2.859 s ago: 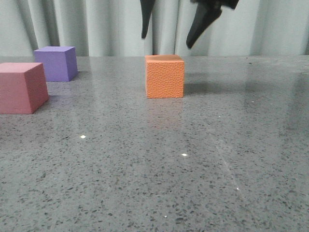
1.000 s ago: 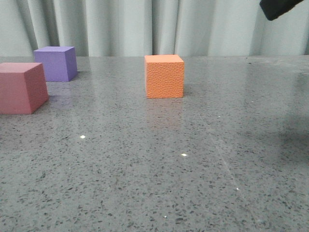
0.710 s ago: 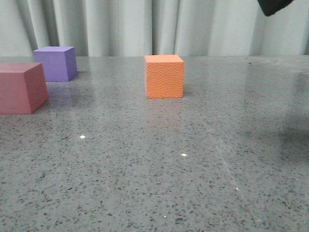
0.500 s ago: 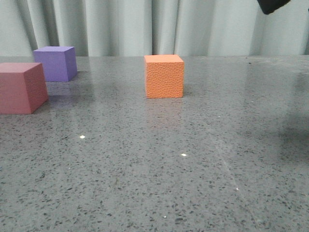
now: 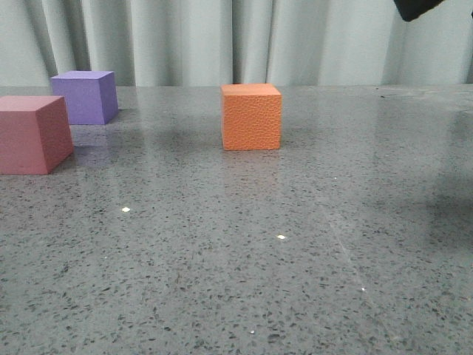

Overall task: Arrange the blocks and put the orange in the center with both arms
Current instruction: 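Lower the left gripper onto the orange cube and close on it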

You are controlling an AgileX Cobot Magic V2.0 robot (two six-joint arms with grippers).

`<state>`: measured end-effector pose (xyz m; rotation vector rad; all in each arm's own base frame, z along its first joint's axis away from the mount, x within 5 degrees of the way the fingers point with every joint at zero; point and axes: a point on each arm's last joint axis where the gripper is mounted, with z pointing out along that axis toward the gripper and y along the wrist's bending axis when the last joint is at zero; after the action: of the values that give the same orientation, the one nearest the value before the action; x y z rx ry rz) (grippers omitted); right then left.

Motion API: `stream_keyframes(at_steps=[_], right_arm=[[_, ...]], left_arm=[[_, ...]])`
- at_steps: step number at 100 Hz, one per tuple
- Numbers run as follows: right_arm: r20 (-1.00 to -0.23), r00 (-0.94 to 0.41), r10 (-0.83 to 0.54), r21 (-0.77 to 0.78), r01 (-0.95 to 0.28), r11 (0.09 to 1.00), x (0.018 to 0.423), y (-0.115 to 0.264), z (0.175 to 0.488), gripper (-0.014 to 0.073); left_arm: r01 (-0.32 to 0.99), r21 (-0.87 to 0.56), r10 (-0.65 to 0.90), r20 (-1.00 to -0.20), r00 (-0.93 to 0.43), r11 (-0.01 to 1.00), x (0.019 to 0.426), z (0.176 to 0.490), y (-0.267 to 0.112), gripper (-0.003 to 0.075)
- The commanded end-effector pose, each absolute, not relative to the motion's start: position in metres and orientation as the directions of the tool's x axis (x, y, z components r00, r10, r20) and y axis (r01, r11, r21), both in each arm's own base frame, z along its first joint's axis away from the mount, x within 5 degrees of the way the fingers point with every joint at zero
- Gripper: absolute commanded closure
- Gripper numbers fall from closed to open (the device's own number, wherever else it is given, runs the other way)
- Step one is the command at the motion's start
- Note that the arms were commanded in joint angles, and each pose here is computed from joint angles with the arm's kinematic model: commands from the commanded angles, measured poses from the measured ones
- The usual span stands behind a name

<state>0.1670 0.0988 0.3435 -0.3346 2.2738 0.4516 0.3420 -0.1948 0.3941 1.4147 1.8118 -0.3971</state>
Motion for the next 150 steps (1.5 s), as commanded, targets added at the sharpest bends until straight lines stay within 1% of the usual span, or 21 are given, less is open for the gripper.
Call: stream_keyframes(at_steps=[1, 25, 39, 55, 75, 95, 150], right_arm=[[-0.806, -0.589, -0.066, 0.214, -0.393, 0.895, 0.168, 0.098, 0.359, 0.0027], [-0.806, -0.589, -0.066, 0.214, -0.393, 0.895, 0.168, 0.098, 0.359, 0.0027], [-0.806, -0.589, -0.066, 0.214, -0.393, 0.895, 0.168, 0.098, 0.359, 0.0027], [-0.806, -0.589, -0.066, 0.214, -0.393, 0.895, 0.168, 0.098, 0.359, 0.0027], [-0.805, -0.59, -0.066, 0.214, -0.392, 0.895, 0.168, 0.098, 0.358, 0.0027], [-0.805, -0.59, -0.067, 0.214, -0.392, 0.895, 0.168, 0.098, 0.358, 0.0027], [-0.804, -0.59, -0.067, 0.214, -0.392, 0.895, 0.168, 0.098, 0.358, 0.0027]], left_arm=[[0.932, 0.209, 0.608, -0.794, -0.016, 0.297, 0.338, 0.416, -0.204, 0.0123], [0.956, 0.114, 0.623, -0.778, -0.084, 0.272, 0.364, 0.379, -0.219, 0.0123], [0.959, 0.092, 0.632, -0.768, -0.102, 0.266, 0.37, 0.366, -0.223, 0.0124], [0.97, 0.103, 0.648, -0.759, -0.067, 0.221, 0.373, 0.356, -0.228, 0.0124], [0.972, 0.103, 0.658, -0.751, -0.061, 0.209, 0.38, 0.344, -0.231, 0.0124], [0.974, 0.156, 0.67, -0.742, 0.003, 0.167, 0.384, 0.338, -0.233, 0.0124], [0.987, 0.077, 0.7, -0.713, -0.043, 0.139, 0.393, 0.305, -0.241, 0.0124]])
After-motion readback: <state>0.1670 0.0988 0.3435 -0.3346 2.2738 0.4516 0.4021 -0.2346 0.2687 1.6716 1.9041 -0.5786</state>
